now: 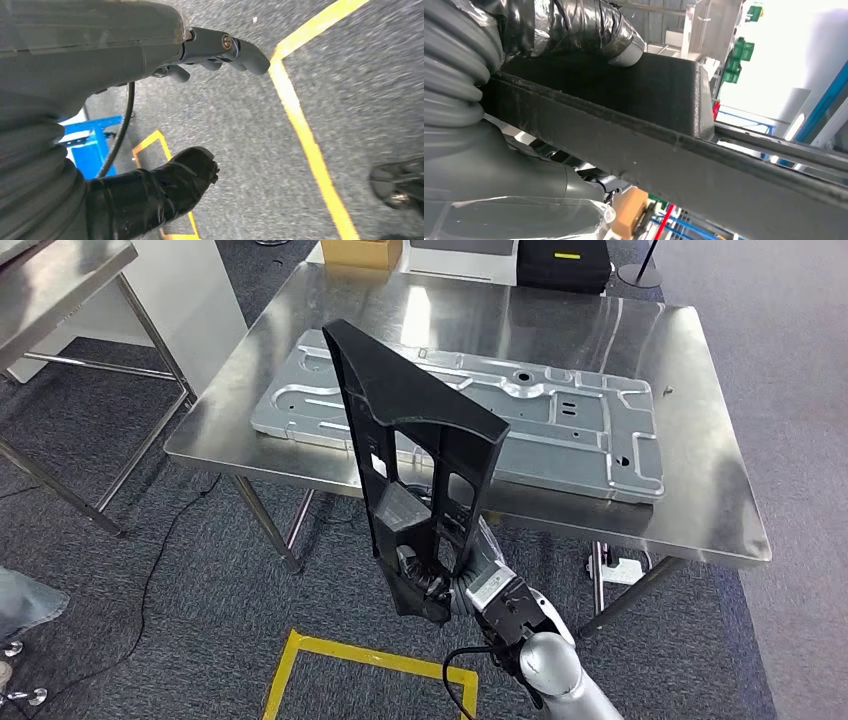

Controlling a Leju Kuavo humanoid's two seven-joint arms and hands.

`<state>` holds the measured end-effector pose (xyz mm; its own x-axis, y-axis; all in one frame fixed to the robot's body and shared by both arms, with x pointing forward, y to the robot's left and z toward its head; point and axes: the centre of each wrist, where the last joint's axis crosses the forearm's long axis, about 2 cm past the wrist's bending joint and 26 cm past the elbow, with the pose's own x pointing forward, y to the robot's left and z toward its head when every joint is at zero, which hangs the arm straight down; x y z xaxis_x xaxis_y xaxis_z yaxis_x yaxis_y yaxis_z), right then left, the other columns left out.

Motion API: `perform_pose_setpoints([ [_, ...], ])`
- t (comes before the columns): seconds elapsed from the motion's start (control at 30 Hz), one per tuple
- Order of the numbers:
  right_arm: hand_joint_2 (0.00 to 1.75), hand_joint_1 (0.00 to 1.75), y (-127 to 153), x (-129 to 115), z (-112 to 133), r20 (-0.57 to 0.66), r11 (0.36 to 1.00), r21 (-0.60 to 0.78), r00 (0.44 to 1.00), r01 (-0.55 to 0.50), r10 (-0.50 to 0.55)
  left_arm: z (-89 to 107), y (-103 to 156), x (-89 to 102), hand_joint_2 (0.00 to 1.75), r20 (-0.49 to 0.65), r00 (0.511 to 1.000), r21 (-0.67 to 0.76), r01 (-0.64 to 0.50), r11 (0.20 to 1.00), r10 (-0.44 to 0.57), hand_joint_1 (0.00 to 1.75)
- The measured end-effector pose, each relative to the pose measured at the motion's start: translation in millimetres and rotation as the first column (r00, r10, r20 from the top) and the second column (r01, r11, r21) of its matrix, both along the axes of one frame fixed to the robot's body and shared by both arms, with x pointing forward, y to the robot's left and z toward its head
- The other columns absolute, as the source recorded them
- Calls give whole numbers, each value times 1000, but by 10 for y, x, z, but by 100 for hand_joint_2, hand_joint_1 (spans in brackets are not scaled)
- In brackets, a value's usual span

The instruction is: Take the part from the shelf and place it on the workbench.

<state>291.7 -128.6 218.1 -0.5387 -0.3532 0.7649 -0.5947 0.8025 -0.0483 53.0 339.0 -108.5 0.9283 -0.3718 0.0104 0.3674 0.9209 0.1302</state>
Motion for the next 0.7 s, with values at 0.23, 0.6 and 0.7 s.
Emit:
perform_pose_setpoints([
  [0.23,175,173,-10,-2,-18,-15,1000,10,1000,-16,16,-2,-25,2,175,10,999,-15,31,999,-31,0],
  [0.6,175,173,-44,92,160,-55,981,193,998,21,-11,-5,-198,62,175,38,995,-59,97,994,-95,0],
  [0.7,175,173,-53,111,194,-63,974,223,998,38,-25,-9,-213,40,175,33,994,-61,105,993,-103,0],
])
